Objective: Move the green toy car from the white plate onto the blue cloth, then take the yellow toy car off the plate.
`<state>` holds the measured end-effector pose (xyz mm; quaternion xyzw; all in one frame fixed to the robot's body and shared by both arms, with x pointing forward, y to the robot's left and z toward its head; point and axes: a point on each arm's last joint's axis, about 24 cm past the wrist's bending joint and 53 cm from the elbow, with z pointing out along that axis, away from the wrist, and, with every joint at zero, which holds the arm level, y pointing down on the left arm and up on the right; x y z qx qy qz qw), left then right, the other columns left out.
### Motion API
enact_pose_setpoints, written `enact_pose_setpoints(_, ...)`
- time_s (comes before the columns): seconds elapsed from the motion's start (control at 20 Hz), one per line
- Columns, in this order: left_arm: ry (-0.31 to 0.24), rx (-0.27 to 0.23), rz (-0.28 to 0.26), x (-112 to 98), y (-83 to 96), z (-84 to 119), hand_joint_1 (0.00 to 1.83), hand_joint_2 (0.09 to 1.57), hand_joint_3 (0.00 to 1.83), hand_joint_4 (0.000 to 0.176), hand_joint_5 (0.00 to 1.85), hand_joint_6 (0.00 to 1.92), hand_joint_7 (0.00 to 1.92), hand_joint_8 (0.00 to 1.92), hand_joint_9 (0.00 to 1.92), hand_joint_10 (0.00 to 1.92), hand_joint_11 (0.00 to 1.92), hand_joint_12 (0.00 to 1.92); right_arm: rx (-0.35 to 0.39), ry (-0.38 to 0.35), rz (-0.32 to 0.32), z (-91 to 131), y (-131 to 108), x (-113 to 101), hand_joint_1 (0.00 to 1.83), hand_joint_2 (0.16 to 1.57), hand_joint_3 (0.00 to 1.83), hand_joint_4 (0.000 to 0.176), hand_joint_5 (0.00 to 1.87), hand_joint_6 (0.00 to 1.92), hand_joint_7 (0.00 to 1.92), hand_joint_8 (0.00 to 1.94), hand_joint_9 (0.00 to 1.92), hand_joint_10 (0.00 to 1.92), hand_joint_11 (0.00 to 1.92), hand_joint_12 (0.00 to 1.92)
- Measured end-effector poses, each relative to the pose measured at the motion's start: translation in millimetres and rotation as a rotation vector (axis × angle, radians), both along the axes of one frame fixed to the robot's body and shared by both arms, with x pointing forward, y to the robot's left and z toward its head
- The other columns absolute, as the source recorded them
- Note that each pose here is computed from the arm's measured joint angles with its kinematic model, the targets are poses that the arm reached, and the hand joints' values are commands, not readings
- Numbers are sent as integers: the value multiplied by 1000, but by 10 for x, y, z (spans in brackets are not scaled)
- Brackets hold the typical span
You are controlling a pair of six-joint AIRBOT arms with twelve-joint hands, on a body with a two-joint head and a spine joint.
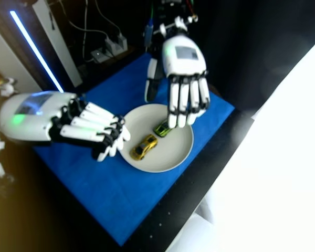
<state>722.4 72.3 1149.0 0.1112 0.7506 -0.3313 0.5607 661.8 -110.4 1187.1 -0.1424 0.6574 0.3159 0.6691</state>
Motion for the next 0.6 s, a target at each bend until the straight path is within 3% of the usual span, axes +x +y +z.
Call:
enact_pose_setpoints(0.15,28,21,9,71,-37,-119,898,907,0,0,748,46,774,85,499,689,105,1565,0,-2,-2,3,-10,8,1009,1067,3,0,549,717,530,969,403,1389,282,1903)
enact_pose_setpoints(0.2,38,29,13,89,-37,-158,921,902,0,0,751,37,778,61,514,632,101,1545,0,-2,-2,3,-10,8,988,1082,5,0,485,786,491,978,353,1378,193,1907)
enact_pose_setpoints(0.3,54,40,17,123,-56,-226,926,908,0,0,748,22,750,24,493,549,72,1530,-1,-2,-2,3,-10,8,1003,1074,0,0,505,816,519,984,395,1396,264,1920)
enact_pose_setpoints(0.5,79,37,26,168,-102,-303,1005,887,0,0,803,19,839,82,425,1116,214,1752,0,-1,-3,2,-11,9,981,1067,0,0,545,728,580,895,448,1348,308,1881)
enact_pose_setpoints(0.6,87,33,38,204,-77,-319,1009,883,0,0,811,7,725,492,463,1247,313,1802,0,-2,-2,3,-10,8,1040,1061,0,0,549,713,571,1004,455,1432,338,1919)
